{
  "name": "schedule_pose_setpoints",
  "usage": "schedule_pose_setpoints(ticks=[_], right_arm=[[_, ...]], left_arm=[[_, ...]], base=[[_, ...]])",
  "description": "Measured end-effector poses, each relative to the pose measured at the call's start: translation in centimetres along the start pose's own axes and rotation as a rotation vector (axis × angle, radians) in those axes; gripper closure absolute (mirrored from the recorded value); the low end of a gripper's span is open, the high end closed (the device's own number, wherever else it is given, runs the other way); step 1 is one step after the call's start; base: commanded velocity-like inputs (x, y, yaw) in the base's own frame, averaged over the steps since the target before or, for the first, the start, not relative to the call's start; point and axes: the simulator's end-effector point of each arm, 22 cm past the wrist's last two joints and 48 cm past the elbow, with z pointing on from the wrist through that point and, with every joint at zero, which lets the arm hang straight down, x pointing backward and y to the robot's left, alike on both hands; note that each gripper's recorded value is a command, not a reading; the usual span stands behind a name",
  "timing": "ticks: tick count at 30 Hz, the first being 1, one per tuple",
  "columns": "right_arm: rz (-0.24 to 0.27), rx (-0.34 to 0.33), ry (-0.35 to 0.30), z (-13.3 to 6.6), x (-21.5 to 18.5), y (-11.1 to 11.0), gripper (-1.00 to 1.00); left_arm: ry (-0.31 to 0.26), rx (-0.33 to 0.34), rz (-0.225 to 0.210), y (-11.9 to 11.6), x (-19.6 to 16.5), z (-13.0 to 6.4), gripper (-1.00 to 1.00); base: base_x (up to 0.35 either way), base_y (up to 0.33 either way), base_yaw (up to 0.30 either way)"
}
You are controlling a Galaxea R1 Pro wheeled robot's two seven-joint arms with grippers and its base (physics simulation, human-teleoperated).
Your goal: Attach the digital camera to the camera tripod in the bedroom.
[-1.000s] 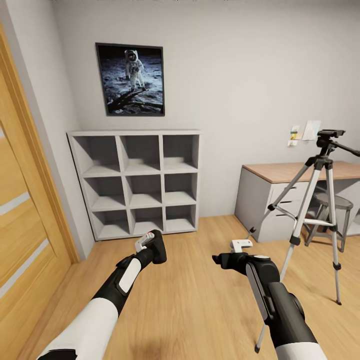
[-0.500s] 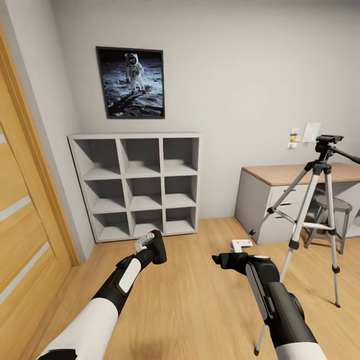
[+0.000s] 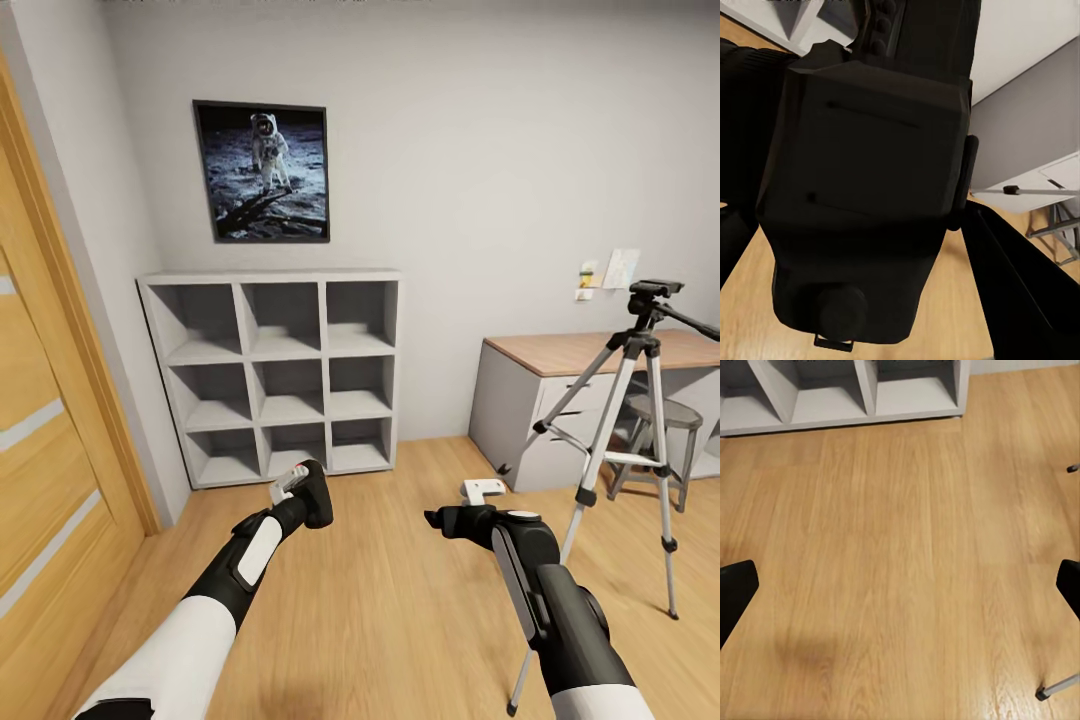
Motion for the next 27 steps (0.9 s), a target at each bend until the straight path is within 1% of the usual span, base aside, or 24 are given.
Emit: schedule_pose_setpoints(ticks=[27], right_arm=[[-0.002, 0.002, 0.000, -2.6, -3.6, 0.4, -1.00]], left_arm=[[0.003, -0.004, -0.001, -2.6, -2.7, -2.0, 1.00]], base=[[0.000, 0.000, 0.000]])
